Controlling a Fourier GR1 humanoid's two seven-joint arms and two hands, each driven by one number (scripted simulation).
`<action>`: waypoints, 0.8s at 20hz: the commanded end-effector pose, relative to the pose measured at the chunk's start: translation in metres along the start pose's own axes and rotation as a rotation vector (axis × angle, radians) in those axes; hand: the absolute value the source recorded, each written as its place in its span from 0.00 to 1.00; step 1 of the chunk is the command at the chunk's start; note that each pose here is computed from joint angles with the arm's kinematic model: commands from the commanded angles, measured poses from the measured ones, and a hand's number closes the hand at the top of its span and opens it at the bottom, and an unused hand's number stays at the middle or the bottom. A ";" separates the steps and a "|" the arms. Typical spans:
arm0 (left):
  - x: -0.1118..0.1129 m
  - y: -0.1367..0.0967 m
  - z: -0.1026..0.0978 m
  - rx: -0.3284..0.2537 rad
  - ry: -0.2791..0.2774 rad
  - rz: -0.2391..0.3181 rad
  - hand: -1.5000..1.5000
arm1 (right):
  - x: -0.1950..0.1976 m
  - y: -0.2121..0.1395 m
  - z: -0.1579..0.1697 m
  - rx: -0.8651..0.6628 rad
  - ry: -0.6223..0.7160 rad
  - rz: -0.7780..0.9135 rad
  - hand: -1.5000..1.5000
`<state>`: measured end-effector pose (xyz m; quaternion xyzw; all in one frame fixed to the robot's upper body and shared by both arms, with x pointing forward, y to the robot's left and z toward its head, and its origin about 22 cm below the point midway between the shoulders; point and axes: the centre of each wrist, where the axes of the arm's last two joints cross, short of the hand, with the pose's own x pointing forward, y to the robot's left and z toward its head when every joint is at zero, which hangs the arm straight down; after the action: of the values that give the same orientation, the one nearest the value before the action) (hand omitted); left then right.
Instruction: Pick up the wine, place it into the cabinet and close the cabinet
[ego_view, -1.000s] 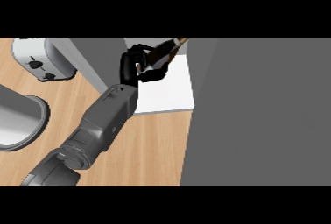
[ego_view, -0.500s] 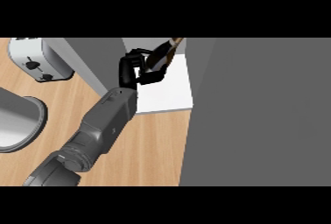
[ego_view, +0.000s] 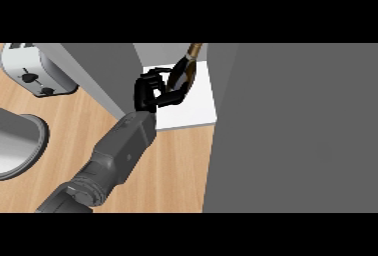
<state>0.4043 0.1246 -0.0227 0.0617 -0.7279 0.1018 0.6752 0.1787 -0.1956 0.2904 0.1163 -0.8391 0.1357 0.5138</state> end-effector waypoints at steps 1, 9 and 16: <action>-0.013 0.009 0.009 0.003 0.005 0.039 1.00 | -0.002 0.002 0.005 0.043 -0.012 -0.016 0.00; -0.037 0.026 0.025 0.027 0.071 0.091 1.00 | -0.004 0.004 0.003 0.054 0.010 -0.040 0.00; -0.053 0.038 0.039 0.044 0.075 0.042 1.00 | -0.004 0.004 -0.001 0.070 0.014 -0.054 0.00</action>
<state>0.3822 0.1480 -0.0563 0.0373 -0.7297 0.1460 0.6669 0.1820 -0.1929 0.2855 0.1391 -0.8329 0.1461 0.5154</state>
